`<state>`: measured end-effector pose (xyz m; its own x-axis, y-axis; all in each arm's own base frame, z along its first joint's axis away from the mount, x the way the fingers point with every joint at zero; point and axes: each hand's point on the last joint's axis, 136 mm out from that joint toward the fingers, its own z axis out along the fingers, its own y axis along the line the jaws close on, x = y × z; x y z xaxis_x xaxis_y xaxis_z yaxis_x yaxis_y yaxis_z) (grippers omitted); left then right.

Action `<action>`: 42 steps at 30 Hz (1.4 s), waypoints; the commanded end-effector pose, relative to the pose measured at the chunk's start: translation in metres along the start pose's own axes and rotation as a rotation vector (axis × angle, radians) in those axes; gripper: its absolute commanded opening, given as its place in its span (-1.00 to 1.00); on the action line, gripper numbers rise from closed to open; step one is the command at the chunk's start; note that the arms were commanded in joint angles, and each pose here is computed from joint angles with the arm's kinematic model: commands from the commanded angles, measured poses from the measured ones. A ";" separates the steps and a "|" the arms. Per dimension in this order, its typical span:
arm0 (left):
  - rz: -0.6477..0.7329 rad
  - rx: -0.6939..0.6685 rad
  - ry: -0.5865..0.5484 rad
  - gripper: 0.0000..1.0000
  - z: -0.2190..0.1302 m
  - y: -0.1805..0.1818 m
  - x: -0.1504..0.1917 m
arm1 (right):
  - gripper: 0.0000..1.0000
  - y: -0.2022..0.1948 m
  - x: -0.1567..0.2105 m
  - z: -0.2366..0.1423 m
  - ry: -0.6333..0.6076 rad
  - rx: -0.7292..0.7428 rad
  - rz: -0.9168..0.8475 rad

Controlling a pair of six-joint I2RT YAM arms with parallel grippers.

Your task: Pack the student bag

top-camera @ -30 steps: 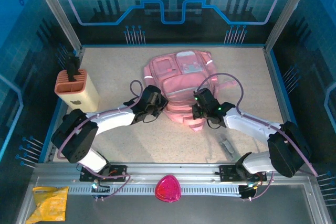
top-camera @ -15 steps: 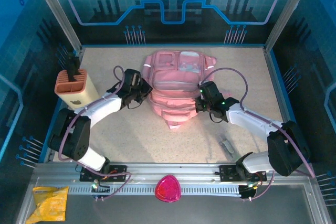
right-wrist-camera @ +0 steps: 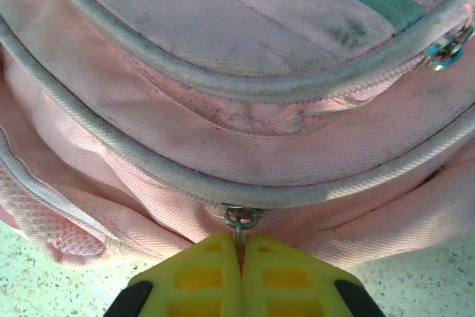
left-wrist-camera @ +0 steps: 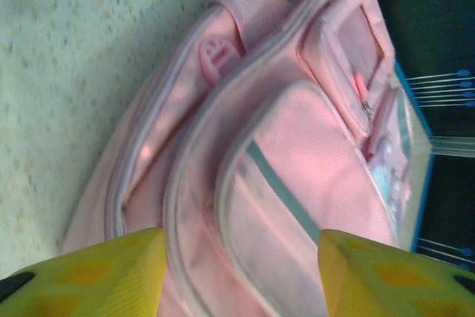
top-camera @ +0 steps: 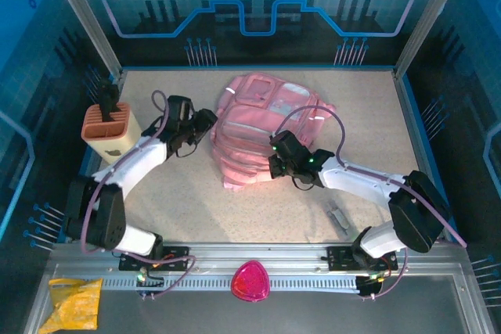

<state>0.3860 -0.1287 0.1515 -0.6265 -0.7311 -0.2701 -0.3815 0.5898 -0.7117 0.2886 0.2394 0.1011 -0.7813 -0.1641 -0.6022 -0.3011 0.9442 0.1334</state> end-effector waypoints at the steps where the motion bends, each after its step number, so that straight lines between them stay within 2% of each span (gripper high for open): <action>1: -0.058 0.063 0.053 0.15 -0.006 -0.011 0.047 | -1.00 0.006 0.001 0.000 -0.004 -0.018 0.031; 3: -0.086 0.076 0.094 0.12 -0.003 -0.017 0.077 | -1.00 0.008 0.000 0.001 -0.006 -0.023 0.032; 8: -0.142 0.083 0.162 0.06 0.008 -0.027 0.125 | -1.00 0.009 0.000 0.002 -0.010 -0.026 0.036; 13: -0.155 0.043 0.155 0.01 0.018 -0.030 0.147 | -1.00 0.011 0.000 0.005 -0.008 -0.028 0.033; 22: -0.230 0.018 0.099 -0.18 0.052 -0.027 0.142 | -1.00 0.018 0.000 0.011 -0.004 -0.043 0.021; 23: -0.224 0.022 0.100 -0.35 0.054 -0.028 0.143 | -1.00 0.019 0.001 0.012 -0.002 -0.045 0.016; 24: -0.209 0.031 0.090 -0.65 0.055 -0.029 0.141 | -1.00 0.019 0.001 0.012 0.000 -0.044 0.007; 26: -0.158 0.038 0.039 -0.97 0.050 -0.029 0.132 | -1.00 0.011 0.002 0.010 0.000 -0.010 -0.004; 29: -0.134 -0.046 -0.042 -1.00 0.037 -0.010 0.111 | -1.00 -0.003 -0.001 0.002 -0.015 0.037 -0.010; 32: -0.127 -0.064 -0.061 -1.00 0.030 0.004 0.090 | -1.00 -0.019 -0.008 -0.004 -0.033 0.072 -0.002; 36: -0.140 -0.078 -0.046 -1.00 0.023 0.025 0.066 | -1.00 -0.049 0.000 -0.002 -0.002 0.128 0.015; 42: -0.101 -0.073 -0.008 -1.00 0.016 0.037 0.043 | -1.00 -0.085 -0.015 0.004 -0.012 0.190 0.060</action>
<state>0.3507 -0.1916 0.1117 -0.6331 -0.7685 -0.0926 -0.4610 0.4705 -0.7524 0.3225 0.2155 0.1116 -0.7496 -0.1041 -0.6537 -0.2624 0.9534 0.1490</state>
